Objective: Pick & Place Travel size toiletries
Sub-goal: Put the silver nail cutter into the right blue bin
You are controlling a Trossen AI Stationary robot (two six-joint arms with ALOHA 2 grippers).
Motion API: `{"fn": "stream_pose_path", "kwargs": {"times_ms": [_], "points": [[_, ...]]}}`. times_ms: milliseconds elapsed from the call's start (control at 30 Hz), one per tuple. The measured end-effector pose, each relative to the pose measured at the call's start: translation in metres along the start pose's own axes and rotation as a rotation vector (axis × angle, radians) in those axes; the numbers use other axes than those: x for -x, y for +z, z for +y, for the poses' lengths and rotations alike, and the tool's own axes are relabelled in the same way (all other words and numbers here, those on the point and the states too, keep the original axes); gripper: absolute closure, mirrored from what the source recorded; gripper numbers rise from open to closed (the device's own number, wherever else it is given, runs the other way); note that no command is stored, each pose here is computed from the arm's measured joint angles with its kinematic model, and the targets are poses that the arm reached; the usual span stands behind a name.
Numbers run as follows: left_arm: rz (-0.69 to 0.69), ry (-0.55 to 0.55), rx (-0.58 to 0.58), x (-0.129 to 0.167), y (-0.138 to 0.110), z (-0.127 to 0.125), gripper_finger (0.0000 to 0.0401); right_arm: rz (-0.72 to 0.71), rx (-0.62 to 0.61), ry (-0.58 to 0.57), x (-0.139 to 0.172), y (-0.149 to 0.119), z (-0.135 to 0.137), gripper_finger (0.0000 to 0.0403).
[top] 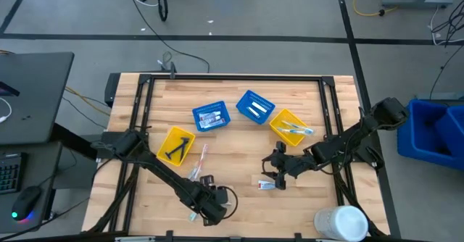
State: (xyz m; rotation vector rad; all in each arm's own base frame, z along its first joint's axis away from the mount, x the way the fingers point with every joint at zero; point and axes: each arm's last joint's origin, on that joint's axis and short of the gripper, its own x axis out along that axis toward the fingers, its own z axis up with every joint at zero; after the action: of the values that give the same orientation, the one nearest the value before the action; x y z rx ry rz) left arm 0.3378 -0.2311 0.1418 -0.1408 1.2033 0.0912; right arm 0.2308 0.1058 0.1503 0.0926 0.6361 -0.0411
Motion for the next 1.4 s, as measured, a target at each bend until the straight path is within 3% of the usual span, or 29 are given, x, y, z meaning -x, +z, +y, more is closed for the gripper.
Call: {"fn": "stream_pose_path", "kwargs": {"times_ms": [267,400,667,900,1200,1400], "points": [[0.002,0.015,-0.015,-0.001,0.000,0.004,0.0306,-0.018,0.011,0.016,0.000,0.002,0.001,0.0167],[-0.021,0.036,0.002,-0.002,0.005,0.009,0.0341,-0.071,0.032,0.104,0.001,0.009,0.006,0.0169],[-0.120,0.150,0.070,-0.008,0.028,0.034,0.0318,-0.172,0.048,0.220,-0.002,0.018,0.013,0.0168],[-0.288,0.238,0.047,-0.011,0.057,0.057,0.0331,-0.114,0.022,0.169,-0.022,0.007,0.006,0.0178],[-0.389,0.217,0.015,-0.012,0.083,0.075,0.0324,-0.094,0.015,0.126,-0.031,0.005,-0.005,0.0170],[-0.426,0.214,0.027,-0.011,0.090,0.080,0.0332,-0.067,0.033,0.110,-0.032,0.003,-0.007,0.0220]]}}
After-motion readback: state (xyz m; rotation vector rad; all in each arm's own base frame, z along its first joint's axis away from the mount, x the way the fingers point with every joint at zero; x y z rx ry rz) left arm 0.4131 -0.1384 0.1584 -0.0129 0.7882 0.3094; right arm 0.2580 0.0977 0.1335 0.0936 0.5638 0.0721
